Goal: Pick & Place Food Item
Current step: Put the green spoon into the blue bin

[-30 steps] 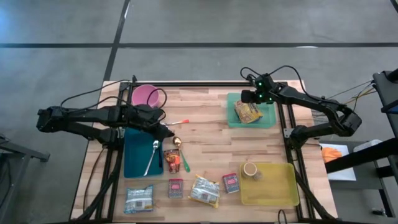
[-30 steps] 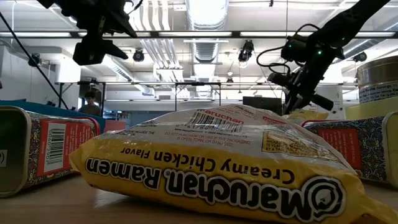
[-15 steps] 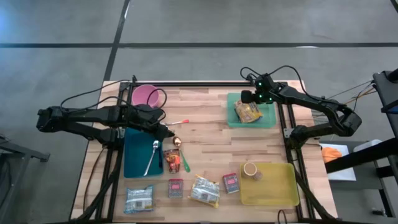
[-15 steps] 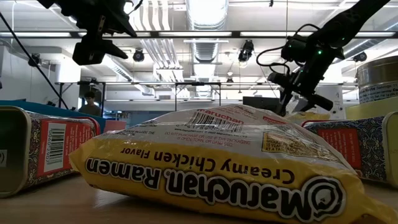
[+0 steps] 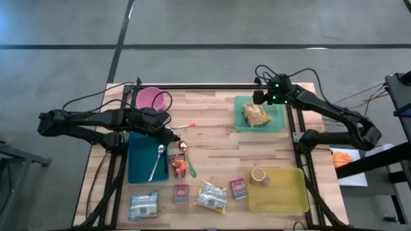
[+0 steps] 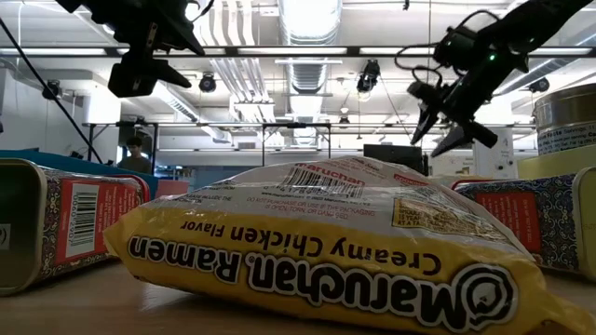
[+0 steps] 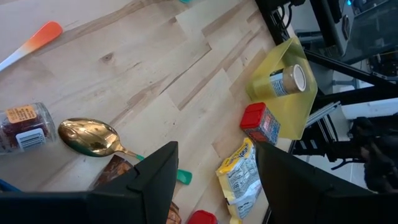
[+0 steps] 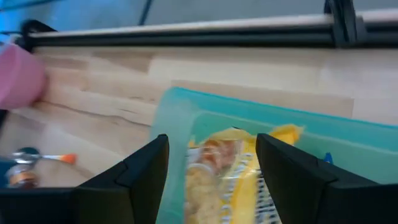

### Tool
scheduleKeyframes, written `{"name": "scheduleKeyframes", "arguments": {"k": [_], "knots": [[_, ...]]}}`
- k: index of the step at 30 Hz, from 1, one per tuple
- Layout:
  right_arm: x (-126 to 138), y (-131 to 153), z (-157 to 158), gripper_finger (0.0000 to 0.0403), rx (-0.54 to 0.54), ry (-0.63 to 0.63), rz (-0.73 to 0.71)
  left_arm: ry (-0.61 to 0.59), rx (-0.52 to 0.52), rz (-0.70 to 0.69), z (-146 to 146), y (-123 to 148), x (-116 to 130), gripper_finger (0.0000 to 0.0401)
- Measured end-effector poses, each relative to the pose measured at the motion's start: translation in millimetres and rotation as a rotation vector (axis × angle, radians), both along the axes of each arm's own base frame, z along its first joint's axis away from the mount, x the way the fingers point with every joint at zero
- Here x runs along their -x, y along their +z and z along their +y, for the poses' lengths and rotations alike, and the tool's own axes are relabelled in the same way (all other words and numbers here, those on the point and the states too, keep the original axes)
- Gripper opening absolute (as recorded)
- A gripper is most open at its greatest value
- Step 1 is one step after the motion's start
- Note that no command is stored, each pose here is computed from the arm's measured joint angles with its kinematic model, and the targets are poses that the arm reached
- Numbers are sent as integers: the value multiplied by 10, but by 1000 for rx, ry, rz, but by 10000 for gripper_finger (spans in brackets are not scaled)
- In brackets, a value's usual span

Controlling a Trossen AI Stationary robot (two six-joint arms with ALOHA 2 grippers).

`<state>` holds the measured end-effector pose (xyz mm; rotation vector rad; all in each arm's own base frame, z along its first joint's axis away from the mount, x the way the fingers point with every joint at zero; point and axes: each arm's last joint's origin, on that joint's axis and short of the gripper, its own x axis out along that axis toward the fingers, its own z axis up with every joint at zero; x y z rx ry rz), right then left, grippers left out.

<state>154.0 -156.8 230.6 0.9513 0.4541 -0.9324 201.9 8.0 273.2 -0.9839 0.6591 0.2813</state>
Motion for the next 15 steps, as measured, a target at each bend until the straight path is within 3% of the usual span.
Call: {"name": "scheduleKeyframes", "arguments": {"k": [7,15], "knots": [[45,177,149,237,20,63,-43,-14,-18,-1,1,0,0,222],[-247,358,404,237,88,319,-9,-31,-38,1,1,-3,4,222]]}}
